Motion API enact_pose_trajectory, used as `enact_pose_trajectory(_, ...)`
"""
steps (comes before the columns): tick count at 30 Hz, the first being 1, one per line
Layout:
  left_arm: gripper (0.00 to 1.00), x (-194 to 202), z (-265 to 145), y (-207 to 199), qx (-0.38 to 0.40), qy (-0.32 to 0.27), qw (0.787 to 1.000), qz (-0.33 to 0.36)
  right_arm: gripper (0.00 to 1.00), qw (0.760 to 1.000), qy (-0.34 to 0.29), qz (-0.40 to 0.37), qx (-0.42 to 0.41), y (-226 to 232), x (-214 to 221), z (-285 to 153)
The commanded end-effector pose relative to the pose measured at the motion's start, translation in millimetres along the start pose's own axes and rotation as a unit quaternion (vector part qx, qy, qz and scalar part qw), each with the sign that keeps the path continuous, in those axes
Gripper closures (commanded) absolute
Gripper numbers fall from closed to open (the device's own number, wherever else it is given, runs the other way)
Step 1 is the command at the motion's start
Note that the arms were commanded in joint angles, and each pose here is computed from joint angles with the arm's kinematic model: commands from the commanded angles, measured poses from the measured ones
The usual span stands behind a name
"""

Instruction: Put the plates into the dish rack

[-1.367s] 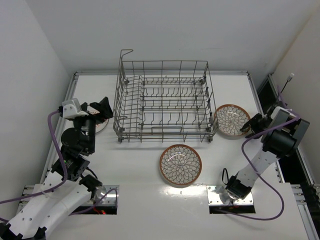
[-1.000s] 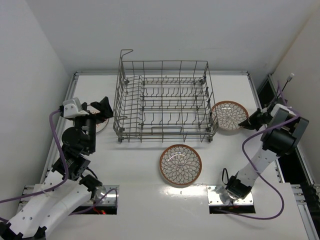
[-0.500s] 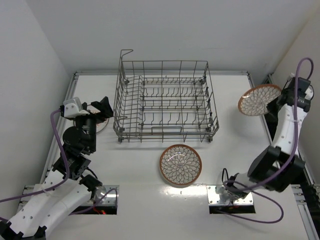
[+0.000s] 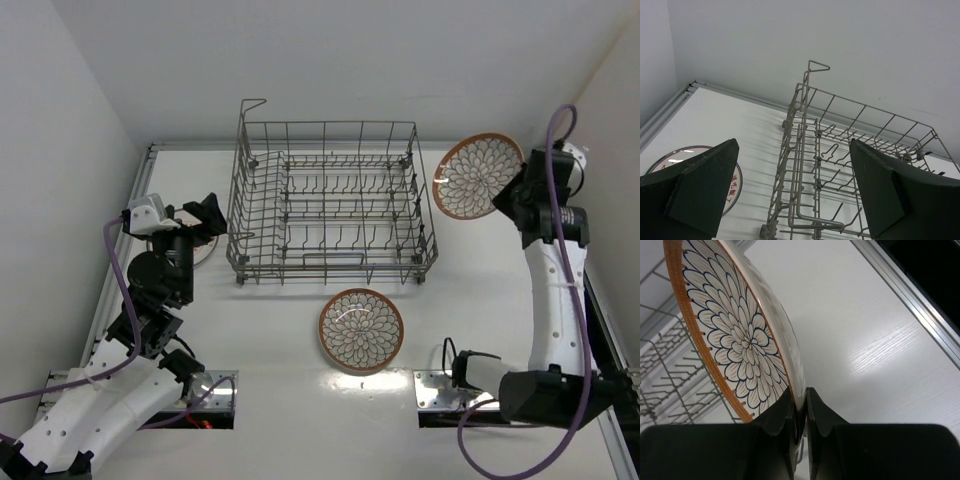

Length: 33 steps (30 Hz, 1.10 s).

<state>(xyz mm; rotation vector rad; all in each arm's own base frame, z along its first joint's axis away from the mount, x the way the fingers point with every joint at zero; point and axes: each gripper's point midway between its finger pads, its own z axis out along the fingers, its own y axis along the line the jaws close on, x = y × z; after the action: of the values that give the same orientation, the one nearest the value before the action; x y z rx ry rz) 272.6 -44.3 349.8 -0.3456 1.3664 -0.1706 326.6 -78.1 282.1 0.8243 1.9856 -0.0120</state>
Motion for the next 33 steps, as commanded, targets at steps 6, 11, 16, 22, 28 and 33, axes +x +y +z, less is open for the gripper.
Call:
enact_pose_trajectory(6, 0.08, -4.3, 0.3, -0.5, -0.002, -0.01, 1.0, -0.005, 1.0, 0.992, -0.102, -0.078, -0.006, 77.6, -35.5, -12.6)
enact_pose_trajectory(11, 0.08, -4.3, 0.3, -0.5, -0.002, -0.01, 1.0, -0.005, 1.0, 0.986, -0.087, -0.135, 0.04, 97.9, -12.6, -2.1)
enact_pose_trajectory(16, 0.08, -4.0, 0.3, -2.1, 0.002, -0.009, 1.0, -0.005, 1.0, 0.978, -0.096, -0.167, 0.08, 102.8, -4.9, 0.5)
enact_pose_trajectory(22, 0.08, -6.8, -1.1, -1.9, 0.003, -0.012, 1.0, -0.012, 1.0, 0.967, -0.101, -0.206, 0.114, 119.7, 4.1, 7.3)
enact_pose_trajectory(28, 0.07, -9.8, -2.4, 0.2, -0.001, -0.017, 1.0, -0.015, 1.0, 0.955, -0.097, -0.25, 0.128, 135.7, 33.4, 17.5)
enact_pose_trajectory(33, 0.06, -12.5, -3.7, 0.7, 0.0, -0.02, 1.0, -0.018, 1.0, 0.941, -0.089, -0.285, 0.161, 129.2, 53.5, 27.8)
